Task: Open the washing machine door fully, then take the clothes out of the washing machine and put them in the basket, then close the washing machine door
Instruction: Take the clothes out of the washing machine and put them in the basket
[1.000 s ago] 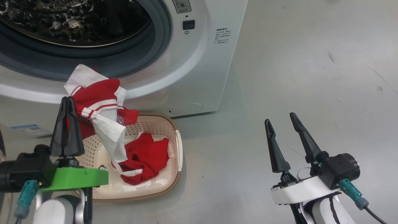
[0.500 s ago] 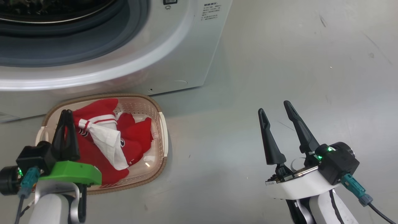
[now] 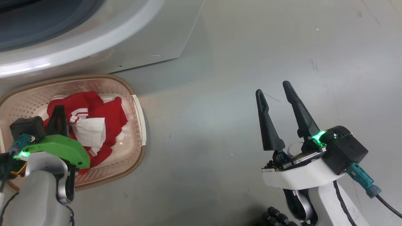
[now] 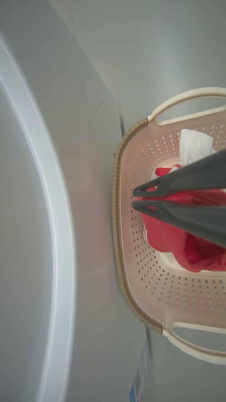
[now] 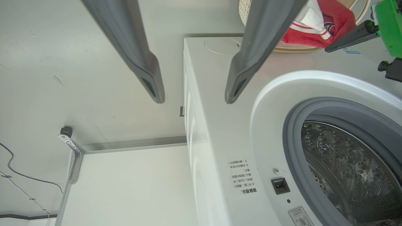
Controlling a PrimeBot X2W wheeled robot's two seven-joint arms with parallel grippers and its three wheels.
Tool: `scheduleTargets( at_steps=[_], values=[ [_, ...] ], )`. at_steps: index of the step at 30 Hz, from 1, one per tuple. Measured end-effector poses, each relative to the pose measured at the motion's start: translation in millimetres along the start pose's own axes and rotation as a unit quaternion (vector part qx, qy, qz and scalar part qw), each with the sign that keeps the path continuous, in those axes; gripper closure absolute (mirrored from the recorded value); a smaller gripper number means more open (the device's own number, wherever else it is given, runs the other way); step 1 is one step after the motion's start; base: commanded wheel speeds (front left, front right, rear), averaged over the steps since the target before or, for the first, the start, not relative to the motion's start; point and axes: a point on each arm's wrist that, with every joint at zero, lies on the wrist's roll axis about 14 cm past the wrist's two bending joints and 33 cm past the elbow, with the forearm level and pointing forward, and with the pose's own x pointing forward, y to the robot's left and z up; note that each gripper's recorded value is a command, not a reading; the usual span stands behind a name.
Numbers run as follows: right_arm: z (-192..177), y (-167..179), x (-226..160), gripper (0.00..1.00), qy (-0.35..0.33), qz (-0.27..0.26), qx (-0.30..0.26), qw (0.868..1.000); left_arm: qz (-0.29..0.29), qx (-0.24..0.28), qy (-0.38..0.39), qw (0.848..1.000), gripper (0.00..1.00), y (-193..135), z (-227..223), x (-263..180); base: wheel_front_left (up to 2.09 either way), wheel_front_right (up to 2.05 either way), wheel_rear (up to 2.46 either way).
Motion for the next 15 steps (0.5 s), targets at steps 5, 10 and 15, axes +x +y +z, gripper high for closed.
scheduleTargets(
  at_steps=[5,10,15],
  values=[
    [-6.5,-5.9,12.1,0.00,0.004,-0.003,0.000,1.000,-0.001,-0.012,0.057,0.998,1.00,-1.8,-30.4,25.3,0.00,0.00,0.00],
    [-15.7,-10.4,24.1,0.00,0.012,-0.003,-0.002,1.000,0.006,-0.020,0.112,0.994,1.00,4.2,-65.1,39.9,0.00,0.00,0.00],
    [-23.0,-17.3,29.5,0.00,0.020,-0.009,-0.005,1.000,0.014,-0.022,0.153,0.988,1.00,9.7,-92.0,48.2,0.00,0.00,0.00]
  ],
)
